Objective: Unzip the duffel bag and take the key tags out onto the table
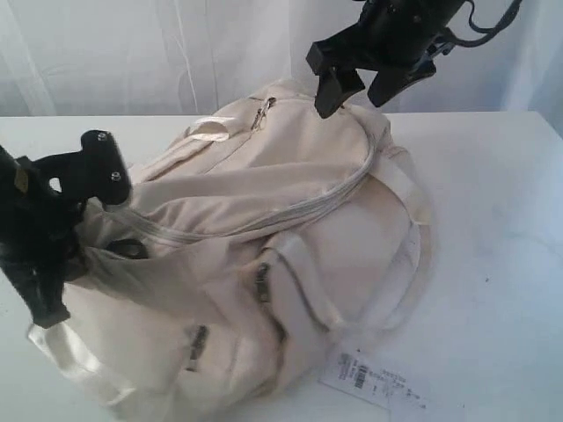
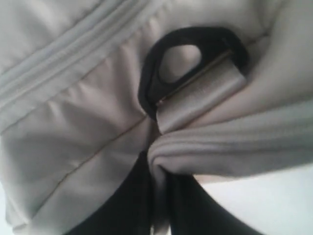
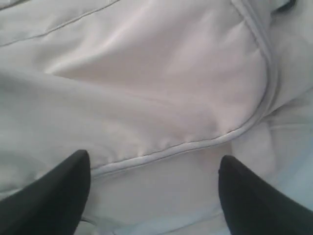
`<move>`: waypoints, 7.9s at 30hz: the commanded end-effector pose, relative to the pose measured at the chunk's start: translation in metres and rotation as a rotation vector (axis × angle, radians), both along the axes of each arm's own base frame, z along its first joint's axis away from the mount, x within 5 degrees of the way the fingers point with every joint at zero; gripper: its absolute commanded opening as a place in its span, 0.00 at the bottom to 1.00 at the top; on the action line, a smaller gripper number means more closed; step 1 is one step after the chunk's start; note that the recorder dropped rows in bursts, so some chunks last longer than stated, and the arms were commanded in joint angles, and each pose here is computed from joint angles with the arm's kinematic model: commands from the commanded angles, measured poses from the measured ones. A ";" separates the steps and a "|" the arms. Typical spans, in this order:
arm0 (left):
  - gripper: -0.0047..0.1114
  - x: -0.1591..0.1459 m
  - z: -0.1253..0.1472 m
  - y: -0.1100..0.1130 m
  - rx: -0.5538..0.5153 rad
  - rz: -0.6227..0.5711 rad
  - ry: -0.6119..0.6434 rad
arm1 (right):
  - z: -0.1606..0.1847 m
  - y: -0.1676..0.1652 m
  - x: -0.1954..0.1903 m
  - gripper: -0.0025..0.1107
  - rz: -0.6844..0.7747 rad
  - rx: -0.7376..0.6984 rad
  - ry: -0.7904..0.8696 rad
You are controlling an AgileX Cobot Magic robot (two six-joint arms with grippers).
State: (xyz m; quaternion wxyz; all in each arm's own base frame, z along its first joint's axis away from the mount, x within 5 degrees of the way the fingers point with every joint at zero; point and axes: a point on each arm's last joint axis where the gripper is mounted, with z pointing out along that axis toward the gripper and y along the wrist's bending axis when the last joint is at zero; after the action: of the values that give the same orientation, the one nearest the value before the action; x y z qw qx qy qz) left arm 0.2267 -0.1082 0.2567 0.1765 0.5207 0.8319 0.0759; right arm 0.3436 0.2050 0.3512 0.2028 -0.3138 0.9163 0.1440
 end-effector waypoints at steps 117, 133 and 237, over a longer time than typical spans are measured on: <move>0.55 -0.041 0.065 0.021 -0.328 0.247 -0.242 | -0.084 0.084 0.018 0.02 0.315 -0.696 -0.585; 0.55 -0.041 0.065 0.020 -0.332 0.249 -0.239 | -0.056 0.076 0.004 0.02 0.216 -0.573 -0.540; 0.55 -0.040 0.068 0.012 -0.457 0.266 -0.233 | -0.090 -0.038 -0.164 0.02 0.149 -0.219 0.034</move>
State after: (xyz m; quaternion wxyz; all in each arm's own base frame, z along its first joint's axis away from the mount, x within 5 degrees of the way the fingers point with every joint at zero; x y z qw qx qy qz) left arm 0.1888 -0.0973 0.3255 0.3731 0.3471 0.8600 -0.0267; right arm 0.1847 0.1645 0.2611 0.1493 -0.3911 0.9075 0.0348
